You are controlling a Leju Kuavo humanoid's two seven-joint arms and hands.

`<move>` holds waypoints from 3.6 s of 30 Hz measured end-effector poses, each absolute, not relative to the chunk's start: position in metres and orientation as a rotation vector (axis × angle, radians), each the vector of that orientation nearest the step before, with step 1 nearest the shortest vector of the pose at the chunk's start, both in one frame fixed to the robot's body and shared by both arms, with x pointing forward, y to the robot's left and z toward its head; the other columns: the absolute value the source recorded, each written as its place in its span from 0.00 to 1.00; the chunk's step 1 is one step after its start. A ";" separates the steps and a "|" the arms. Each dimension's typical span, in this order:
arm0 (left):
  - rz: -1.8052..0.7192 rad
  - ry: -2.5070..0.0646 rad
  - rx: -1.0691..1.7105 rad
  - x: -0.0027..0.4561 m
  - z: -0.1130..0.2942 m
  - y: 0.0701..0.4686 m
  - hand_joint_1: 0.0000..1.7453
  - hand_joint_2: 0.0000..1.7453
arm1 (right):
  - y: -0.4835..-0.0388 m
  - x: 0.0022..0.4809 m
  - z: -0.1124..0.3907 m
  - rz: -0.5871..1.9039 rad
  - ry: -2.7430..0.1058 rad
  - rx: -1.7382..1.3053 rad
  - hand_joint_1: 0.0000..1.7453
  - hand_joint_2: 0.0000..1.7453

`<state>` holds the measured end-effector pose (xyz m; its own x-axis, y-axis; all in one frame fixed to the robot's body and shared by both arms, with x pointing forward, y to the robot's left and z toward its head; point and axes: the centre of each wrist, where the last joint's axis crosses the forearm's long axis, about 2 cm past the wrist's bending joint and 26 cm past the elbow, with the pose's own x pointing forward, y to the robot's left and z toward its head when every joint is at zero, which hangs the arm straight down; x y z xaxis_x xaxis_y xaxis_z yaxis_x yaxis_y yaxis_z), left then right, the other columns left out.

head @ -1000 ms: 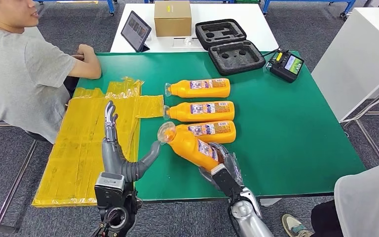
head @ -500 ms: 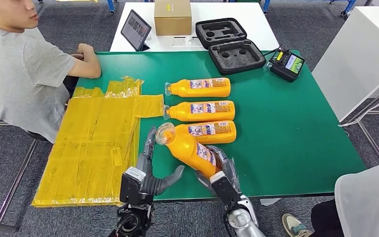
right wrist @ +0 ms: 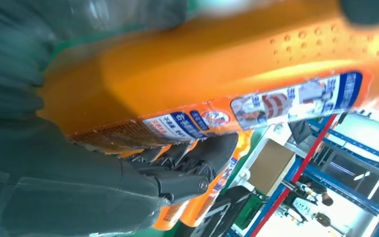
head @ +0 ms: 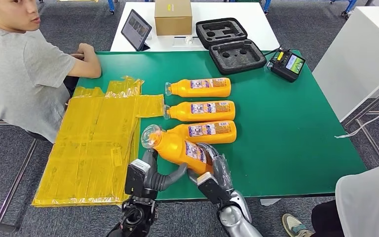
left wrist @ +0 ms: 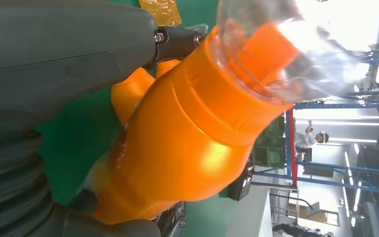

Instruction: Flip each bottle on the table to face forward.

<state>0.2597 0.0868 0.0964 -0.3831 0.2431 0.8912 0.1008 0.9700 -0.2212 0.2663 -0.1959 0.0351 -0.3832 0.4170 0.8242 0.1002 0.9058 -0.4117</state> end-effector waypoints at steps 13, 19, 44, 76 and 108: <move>0.251 -1.909 -0.303 0.269 0.101 0.084 0.00 1.00 | -0.172 0.266 0.035 0.428 -1.972 -0.365 1.00 1.00; 0.336 -1.833 -0.367 0.270 0.101 0.081 0.00 1.00 | -0.163 0.263 0.035 0.428 -1.982 -0.398 1.00 1.00; 0.351 -1.736 -0.399 0.276 0.094 0.071 1.00 1.00 | -0.149 0.268 0.037 0.449 -1.998 -0.369 0.42 1.00; -0.053 -2.262 0.594 0.297 0.124 0.163 1.00 1.00 | -0.129 0.238 0.037 0.376 -2.000 -0.183 0.00 1.00; -0.723 -1.679 1.351 0.342 0.124 0.206 1.00 1.00 | -0.132 0.233 0.037 0.308 -1.958 -0.056 0.00 1.00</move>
<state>0.3423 0.2063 0.1243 -0.0649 -0.9653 0.2529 -0.4798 0.2524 0.8403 0.2325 -0.1316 0.0370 -0.3995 0.1816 0.8986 -0.1030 0.9651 -0.2408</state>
